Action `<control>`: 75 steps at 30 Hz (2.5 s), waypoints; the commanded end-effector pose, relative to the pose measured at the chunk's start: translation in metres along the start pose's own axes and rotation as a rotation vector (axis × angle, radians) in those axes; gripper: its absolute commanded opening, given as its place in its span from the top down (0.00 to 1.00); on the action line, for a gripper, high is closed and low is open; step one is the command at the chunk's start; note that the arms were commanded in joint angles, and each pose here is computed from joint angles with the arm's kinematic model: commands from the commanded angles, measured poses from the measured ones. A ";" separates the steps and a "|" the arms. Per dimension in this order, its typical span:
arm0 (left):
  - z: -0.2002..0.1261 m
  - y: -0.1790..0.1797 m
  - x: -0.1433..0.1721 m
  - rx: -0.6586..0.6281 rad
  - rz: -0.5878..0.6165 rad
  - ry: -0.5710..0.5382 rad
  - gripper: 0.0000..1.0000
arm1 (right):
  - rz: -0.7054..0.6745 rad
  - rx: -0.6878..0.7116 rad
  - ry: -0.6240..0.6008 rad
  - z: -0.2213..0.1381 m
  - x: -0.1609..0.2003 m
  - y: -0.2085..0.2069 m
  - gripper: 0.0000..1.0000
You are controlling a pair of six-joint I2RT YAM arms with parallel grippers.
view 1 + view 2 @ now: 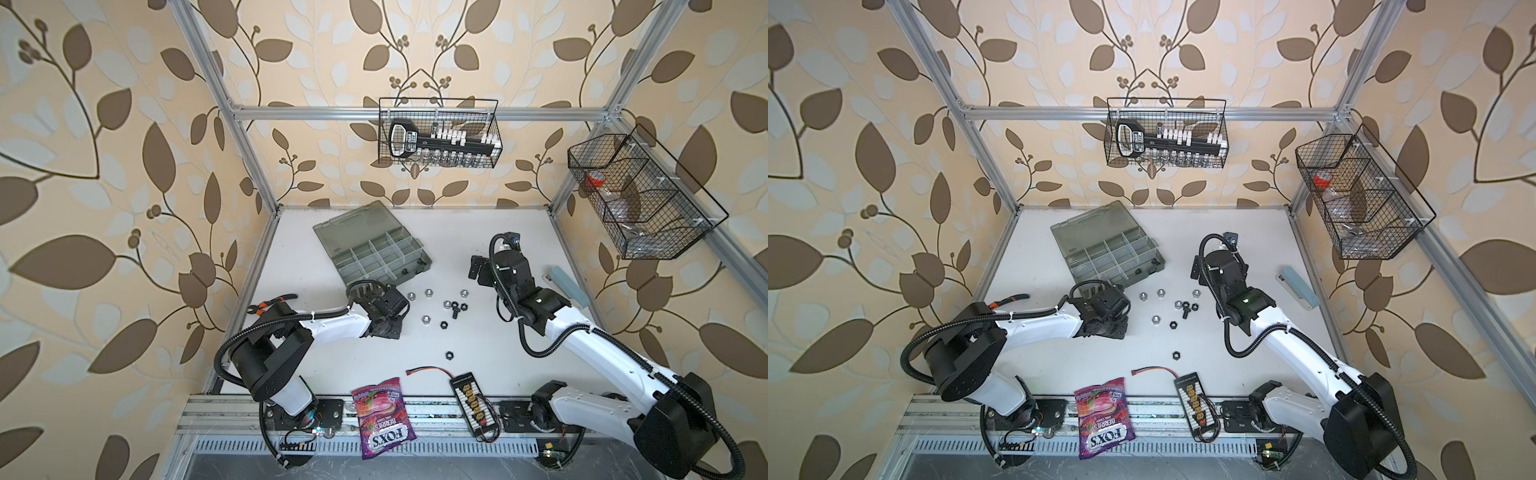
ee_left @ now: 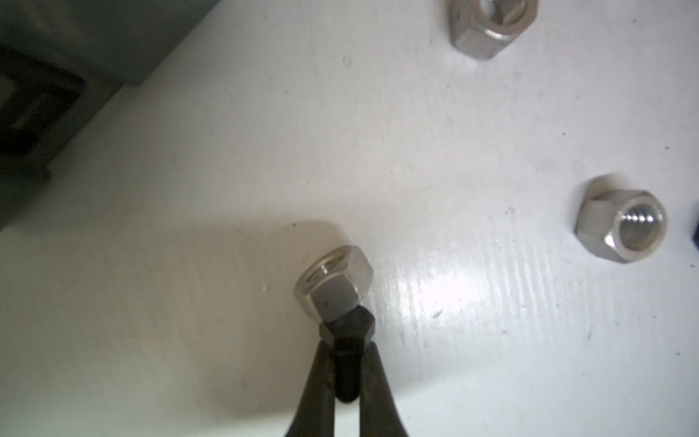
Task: Sort the screws and nuts into containers
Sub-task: Pick up the screw at the center of the table, then place the screw into the container.
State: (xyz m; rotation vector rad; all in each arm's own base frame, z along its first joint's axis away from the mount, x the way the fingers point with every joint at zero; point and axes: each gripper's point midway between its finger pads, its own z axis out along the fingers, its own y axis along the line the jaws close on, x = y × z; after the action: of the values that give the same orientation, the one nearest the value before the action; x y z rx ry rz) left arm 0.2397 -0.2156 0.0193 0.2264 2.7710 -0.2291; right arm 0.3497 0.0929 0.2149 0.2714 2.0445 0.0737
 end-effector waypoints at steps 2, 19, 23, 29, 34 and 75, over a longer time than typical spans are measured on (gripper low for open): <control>-0.009 0.009 0.022 -0.022 0.020 0.064 1.00 | 0.006 0.016 0.006 -0.001 0.004 -0.005 0.00; -0.060 -0.067 -0.128 0.096 0.090 -0.258 1.00 | 0.014 0.006 0.009 -0.001 0.004 -0.004 0.00; -0.055 -0.083 -0.168 0.091 0.124 -0.267 1.00 | 0.011 0.013 0.005 -0.003 0.004 -0.006 0.00; -0.049 -0.076 -0.201 0.085 0.118 -0.280 1.00 | 0.012 0.014 0.009 -0.004 0.006 -0.008 0.00; -0.042 -0.050 -0.208 0.060 0.070 -0.260 1.00 | 0.010 0.010 0.023 -0.002 0.010 -0.006 0.00; -0.021 -0.011 -0.207 -0.010 0.020 -0.207 0.71 | 0.002 -0.040 0.078 0.002 0.024 0.003 0.00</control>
State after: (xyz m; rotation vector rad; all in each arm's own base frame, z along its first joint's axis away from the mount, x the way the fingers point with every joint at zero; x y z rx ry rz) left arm 0.4140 -0.2499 0.0746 0.2432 2.6438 -0.1773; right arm 0.3486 0.1023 0.2049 0.2578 2.0854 0.1287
